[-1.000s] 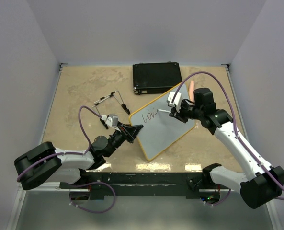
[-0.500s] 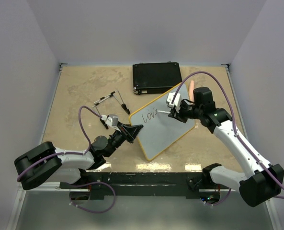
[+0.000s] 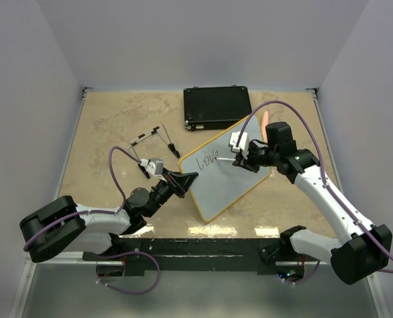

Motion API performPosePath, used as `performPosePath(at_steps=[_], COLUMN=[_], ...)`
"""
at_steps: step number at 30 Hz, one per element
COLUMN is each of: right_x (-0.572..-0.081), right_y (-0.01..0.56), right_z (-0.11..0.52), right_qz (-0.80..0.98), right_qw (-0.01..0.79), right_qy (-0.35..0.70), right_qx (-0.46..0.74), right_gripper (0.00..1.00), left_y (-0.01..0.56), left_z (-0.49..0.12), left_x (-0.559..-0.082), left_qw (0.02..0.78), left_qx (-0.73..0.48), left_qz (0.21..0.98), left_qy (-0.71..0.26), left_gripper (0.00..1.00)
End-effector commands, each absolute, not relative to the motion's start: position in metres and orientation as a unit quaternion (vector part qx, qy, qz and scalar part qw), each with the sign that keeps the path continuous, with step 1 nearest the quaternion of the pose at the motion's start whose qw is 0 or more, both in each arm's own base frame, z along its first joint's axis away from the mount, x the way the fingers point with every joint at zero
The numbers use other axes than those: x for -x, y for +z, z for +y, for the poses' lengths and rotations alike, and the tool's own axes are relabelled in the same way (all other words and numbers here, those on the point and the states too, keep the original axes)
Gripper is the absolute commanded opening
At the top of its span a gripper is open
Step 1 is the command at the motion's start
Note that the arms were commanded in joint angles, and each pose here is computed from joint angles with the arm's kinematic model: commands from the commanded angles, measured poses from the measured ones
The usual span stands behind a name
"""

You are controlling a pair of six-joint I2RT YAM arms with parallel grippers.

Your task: Write a sentence on the whiteboard

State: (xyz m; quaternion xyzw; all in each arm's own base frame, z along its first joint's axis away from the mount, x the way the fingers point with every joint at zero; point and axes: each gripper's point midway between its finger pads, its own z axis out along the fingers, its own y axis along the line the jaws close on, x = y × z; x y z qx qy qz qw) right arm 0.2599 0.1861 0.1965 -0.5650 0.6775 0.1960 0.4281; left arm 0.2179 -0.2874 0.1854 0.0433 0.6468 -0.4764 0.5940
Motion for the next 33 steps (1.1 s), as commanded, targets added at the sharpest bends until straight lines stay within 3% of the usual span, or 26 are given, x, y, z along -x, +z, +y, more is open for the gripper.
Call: performPosePath(at_steps=[1,33], right_x=[-0.261,-0.269], right_y=[0.194,0.214], right_z=[0.183,0.17], right_qz=[0.681,0.7], right_qw=[0.424,0.446], right_qy=[0.188,0.152], right_qx=[0.567,0.537], right_gripper=[0.0,0.0], left_y=[0.172,0.166], left_z=[-0.29,-0.284], left_x=[-0.212,-0.21], left_qw=[0.597,0.597], left_qx=[-0.097,-0.097], left_qz=[0.654,0.659], left_qy=[-0.453,-0.447], left_gripper=[0.0,0.0])
